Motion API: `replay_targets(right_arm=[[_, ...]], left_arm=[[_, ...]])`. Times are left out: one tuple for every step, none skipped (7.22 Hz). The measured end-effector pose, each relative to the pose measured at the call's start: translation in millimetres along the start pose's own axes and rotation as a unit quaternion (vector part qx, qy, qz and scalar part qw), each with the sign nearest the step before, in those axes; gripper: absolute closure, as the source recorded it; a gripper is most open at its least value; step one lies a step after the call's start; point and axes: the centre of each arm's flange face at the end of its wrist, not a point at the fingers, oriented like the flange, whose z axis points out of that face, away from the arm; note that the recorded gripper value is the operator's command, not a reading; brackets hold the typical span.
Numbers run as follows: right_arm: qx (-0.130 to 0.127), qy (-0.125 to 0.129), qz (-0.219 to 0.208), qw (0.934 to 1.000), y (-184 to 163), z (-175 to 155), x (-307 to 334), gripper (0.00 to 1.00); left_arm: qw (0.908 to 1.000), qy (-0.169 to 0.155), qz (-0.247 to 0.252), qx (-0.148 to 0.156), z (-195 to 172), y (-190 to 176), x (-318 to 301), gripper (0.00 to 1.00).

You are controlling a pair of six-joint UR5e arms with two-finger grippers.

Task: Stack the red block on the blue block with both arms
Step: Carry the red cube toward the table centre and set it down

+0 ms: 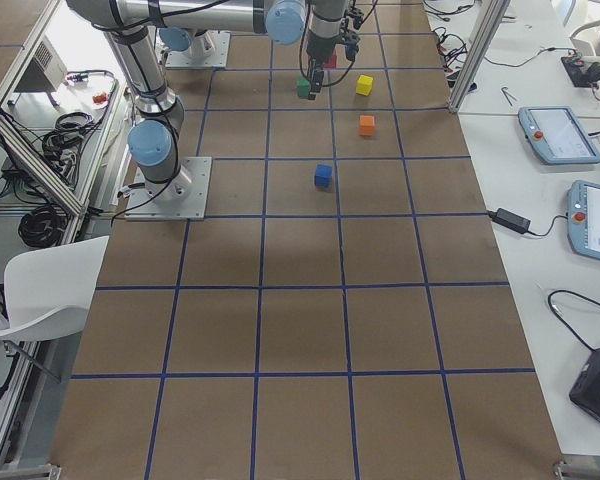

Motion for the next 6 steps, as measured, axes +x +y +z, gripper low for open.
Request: replay_targets(right_arm=[[0.0,0.0,0.0,1.0,0,0,0,0.0],[-0.001,0.0,0.0,1.0,0,0,0,0.0],[-0.001,0.0,0.0,1.0,0,0,0,0.0],[-0.001,0.0,0.0,1.0,0,1,0,0.0],[-0.002,0.0,0.0,1.0,0,1,0,0.0],[-0.002,0.0,0.0,1.0,0,1,0,0.0]], left_arm=[[1.0,0.003,-0.004,0.0,13,0,18,1.0],[1.0,0.003,-0.006,-0.004,28,1,34,1.0],[1.0,0.001,-0.008,-0.004,41,2,47,1.0],[0.9999,0.001,-0.011,-0.003,53,2,60,1.0],[0.9999,-0.001,-0.012,-0.004,66,3,71,1.0],[0.9999,-0.003,-0.012,-0.006,77,3,79,0.48]])
